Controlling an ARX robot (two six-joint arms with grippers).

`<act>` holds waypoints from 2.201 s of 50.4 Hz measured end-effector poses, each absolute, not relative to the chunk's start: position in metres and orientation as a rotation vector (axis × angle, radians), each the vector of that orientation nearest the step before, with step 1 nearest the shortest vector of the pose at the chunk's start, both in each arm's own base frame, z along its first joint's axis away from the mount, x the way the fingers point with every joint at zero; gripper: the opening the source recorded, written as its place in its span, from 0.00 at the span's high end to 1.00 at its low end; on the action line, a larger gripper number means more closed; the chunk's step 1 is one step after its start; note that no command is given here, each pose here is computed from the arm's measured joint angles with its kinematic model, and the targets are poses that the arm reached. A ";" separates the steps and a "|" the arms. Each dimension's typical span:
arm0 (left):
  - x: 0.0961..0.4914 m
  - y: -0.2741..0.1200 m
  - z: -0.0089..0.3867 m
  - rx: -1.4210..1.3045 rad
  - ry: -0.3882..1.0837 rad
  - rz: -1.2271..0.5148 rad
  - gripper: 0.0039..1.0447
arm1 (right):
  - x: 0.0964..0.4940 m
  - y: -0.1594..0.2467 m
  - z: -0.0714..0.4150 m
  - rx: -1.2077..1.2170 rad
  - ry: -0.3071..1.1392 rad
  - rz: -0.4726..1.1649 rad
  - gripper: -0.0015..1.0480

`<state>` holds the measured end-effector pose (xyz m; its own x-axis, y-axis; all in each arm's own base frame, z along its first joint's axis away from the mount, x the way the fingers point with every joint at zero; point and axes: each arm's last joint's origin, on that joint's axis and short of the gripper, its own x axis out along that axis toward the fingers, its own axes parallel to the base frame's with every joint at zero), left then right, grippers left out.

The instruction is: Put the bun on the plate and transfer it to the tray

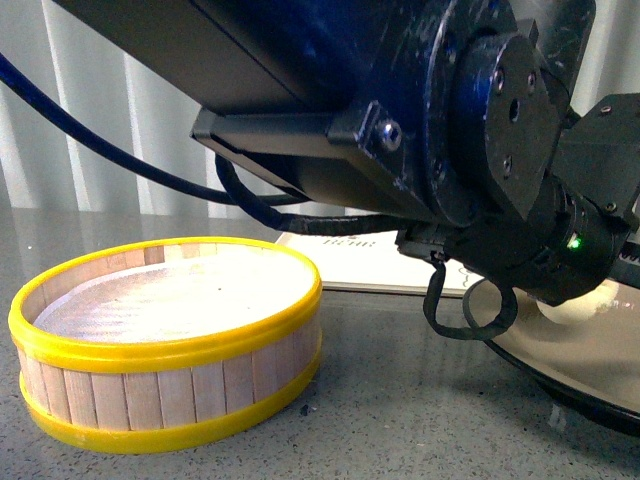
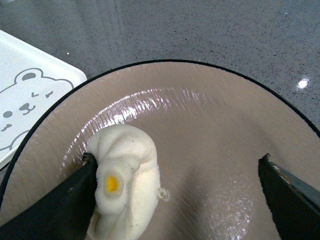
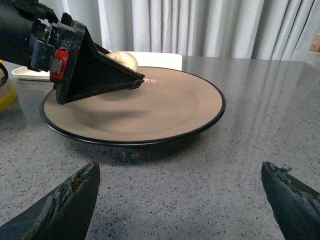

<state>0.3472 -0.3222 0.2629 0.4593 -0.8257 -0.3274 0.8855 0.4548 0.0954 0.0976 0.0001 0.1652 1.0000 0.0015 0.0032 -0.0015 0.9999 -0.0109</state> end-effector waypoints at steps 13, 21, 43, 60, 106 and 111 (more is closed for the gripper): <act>0.337 -0.327 0.261 0.276 0.272 -1.106 0.06 | 0.098 0.000 0.165 -0.011 -0.003 0.002 0.08; 0.334 -0.330 0.262 0.265 0.261 -1.105 0.06 | 0.098 0.000 0.165 -0.010 -0.003 0.002 0.08; 0.372 -0.288 0.300 0.102 0.163 -0.856 0.06 | 0.098 0.000 0.165 -0.011 -0.004 0.002 0.08; 0.399 -0.205 0.335 -0.073 0.104 -0.557 0.06 | 0.098 0.000 0.165 -0.011 -0.004 0.002 0.08; 0.269 -0.049 0.239 -0.010 0.005 -0.013 0.94 | 0.098 0.000 0.165 -0.011 -0.003 0.001 0.08; 0.248 -0.039 0.227 -0.006 0.004 -0.016 0.96 | 0.098 0.000 0.165 -0.011 -0.003 0.002 0.08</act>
